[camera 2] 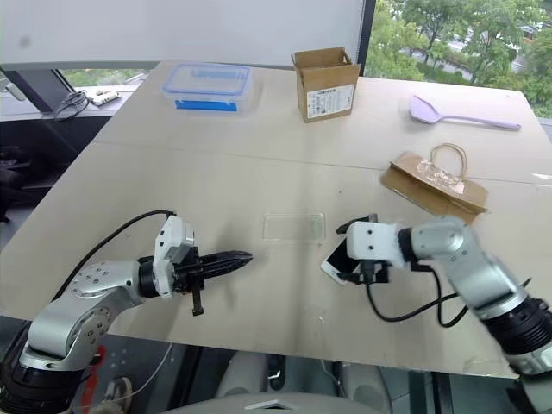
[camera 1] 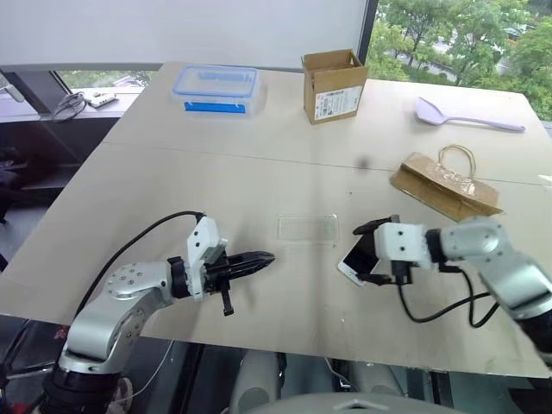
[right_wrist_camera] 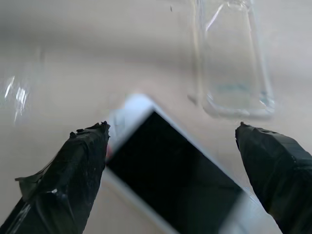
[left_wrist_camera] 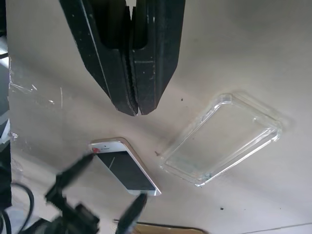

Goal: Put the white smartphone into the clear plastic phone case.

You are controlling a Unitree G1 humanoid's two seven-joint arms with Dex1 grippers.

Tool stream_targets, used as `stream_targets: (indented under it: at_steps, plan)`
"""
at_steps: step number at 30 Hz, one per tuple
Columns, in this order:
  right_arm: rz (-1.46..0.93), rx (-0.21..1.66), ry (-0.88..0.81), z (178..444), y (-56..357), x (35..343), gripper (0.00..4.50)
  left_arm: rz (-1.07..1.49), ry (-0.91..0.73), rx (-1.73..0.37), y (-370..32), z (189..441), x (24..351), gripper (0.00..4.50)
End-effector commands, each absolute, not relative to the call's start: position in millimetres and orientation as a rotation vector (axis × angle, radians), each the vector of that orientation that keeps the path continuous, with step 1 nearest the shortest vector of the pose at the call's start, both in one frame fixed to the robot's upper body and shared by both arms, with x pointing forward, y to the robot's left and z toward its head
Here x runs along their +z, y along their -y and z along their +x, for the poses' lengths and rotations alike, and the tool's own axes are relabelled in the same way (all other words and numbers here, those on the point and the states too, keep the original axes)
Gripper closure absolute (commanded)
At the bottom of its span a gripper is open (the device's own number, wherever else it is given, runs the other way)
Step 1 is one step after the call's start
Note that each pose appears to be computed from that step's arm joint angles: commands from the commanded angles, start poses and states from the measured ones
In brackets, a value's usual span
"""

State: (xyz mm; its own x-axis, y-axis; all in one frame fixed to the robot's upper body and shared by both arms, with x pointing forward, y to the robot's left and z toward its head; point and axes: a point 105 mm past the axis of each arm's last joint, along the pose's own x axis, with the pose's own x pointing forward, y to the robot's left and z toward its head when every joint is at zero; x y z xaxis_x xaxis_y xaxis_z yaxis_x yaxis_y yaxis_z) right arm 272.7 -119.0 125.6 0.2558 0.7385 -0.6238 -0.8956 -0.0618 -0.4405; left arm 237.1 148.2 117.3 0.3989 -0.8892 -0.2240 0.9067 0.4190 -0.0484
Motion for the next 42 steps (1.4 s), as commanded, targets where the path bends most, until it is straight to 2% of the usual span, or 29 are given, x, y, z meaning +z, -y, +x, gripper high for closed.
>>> stream_targets:
  at_steps: [1, 11, 16, 20, 24, 31, 34, 37, 42]
  plan:
    - [-1.042, 1.413, -0.207, 276.1, 131.3, 133.4, 0.0, 0.107, -0.184, -1.129, -150.1, 237.1, 127.6, 4.49]
    - [-1.202, 1.537, -0.22, 302.1, 133.6, 115.3, 0.0, 0.1, -0.181, -1.116, -150.0, 236.3, 122.8, 4.49]
    - [-1.277, 1.583, -0.176, 319.5, 123.4, 110.2, 0.0, 0.097, -0.184, -1.111, -150.2, 232.3, 115.6, 4.49]
    - [-1.336, 1.67, -0.181, 325.0, 116.1, 102.4, 0.0, 0.1, -0.173, -1.11, -144.6, 226.7, 122.3, 4.49]
    - [-1.43, 1.77, -0.229, 331.1, 107.0, 89.4, 0.0, 0.101, -0.161, -1.109, -133.1, 221.1, 131.4, 4.49]
    - [-1.412, 1.858, -0.511, 339.7, 106.4, 64.1, 0.0, 0.094, -0.158, -1.068, -132.4, 224.9, 137.2, 4.49]
    - [-1.326, 1.847, -0.638, 338.8, 115.9, 54.8, 0.73, 0.101, -0.157, -1.042, -134.2, 222.8, 137.0, 4.5]
    - [-1.227, 1.801, -0.758, 337.9, 128.8, 48.0, 1.66, 0.098, -0.154, -1.003, -139.8, 220.3, 137.7, 4.5]
    - [-1.038, 1.716, -0.824, 334.3, 147.7, 45.9, 1.67, 0.09, -0.158, -0.977, -141.5, 217.6, 134.1, 4.5]
